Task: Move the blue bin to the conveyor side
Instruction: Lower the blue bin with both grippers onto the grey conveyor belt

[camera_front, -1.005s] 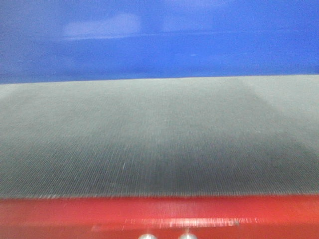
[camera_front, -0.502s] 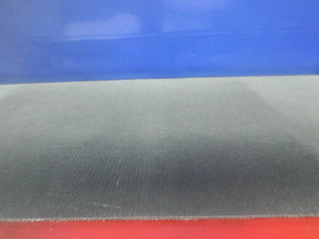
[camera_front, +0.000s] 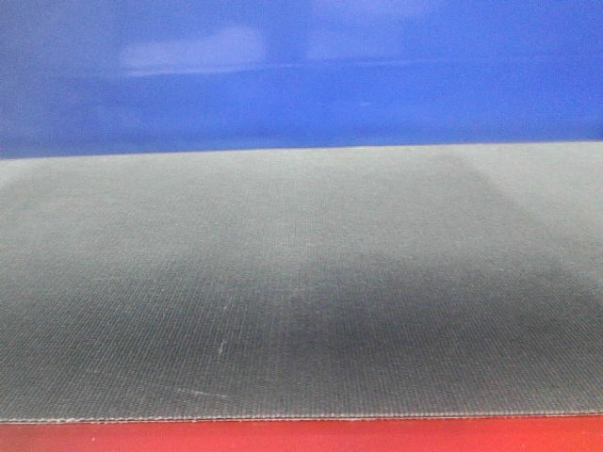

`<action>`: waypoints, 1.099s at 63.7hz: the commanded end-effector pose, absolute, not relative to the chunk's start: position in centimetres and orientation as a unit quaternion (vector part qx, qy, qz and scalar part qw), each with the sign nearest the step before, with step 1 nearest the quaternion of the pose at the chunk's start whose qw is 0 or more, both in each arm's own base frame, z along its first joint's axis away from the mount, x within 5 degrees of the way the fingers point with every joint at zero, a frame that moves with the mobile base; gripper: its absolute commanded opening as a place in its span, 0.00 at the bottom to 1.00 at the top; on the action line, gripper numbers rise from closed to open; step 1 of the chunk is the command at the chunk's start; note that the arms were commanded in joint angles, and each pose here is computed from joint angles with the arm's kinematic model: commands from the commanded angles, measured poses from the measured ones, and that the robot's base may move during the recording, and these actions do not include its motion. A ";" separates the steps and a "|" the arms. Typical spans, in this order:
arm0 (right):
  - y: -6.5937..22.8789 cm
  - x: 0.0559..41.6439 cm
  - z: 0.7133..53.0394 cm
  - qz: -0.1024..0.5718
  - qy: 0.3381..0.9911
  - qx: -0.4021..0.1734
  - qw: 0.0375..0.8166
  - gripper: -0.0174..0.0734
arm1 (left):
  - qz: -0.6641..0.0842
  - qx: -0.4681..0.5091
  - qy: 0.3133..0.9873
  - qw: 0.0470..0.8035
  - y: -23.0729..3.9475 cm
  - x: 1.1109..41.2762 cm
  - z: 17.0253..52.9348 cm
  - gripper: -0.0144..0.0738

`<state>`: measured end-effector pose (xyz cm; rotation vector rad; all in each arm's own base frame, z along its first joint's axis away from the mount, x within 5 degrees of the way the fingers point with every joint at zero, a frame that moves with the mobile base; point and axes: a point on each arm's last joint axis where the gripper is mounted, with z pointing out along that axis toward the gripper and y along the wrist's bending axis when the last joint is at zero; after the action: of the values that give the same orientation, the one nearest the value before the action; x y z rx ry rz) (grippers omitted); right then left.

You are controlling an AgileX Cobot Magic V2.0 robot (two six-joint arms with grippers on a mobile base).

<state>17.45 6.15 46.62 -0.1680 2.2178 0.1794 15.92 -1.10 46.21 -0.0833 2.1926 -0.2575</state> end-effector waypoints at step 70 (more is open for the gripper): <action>8.7 34.0 38.5 0.054 0.880 -0.044 0.471 0.10 | -0.130 -0.036 0.868 0.478 -3.6 32.8 39.2 0.15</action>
<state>33.45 8.76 36.78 -0.1093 2.3012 0.0889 32.22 -1.56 37.90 -0.0927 2.2408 -0.2095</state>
